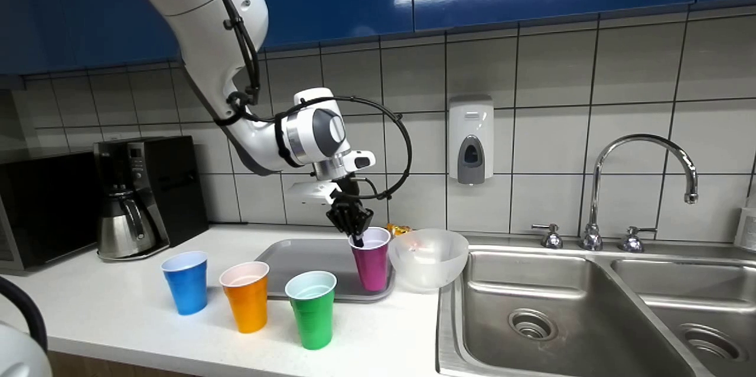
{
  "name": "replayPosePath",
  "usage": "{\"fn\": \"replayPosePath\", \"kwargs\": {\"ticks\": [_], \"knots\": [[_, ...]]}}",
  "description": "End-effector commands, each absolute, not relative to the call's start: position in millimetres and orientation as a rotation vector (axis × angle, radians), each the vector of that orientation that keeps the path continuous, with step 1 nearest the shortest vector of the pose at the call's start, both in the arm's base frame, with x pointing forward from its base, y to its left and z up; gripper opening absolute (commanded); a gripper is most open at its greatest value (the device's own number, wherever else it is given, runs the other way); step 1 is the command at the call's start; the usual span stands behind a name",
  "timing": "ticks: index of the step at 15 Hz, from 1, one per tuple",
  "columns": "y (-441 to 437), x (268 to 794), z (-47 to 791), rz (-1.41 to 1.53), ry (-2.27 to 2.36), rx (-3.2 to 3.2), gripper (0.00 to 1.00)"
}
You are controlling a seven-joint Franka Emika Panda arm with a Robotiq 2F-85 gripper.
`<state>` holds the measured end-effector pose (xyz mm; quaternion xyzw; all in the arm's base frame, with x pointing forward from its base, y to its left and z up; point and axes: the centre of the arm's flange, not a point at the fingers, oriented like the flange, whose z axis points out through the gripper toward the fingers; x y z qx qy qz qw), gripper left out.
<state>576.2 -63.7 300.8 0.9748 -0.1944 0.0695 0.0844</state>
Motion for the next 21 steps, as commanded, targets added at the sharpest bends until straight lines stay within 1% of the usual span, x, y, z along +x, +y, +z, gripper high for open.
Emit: {"fn": "replayPosePath", "kwargs": {"ticks": [1, 17, 18, 19, 21], "knots": [[-61.1, 593.5, 301.4, 0.199, -0.581, 2.892, 0.01], [-46.0, 613.7, 279.4, 0.159, -0.546, 2.884, 0.01], [-46.5, 613.3, 279.1, 0.151, -0.550, 2.884, 0.28], [-46.7, 613.2, 278.8, 0.146, -0.550, 2.880, 0.29], [-48.1, 610.9, 279.5, 0.129, -0.552, 2.879, 0.42]]}}
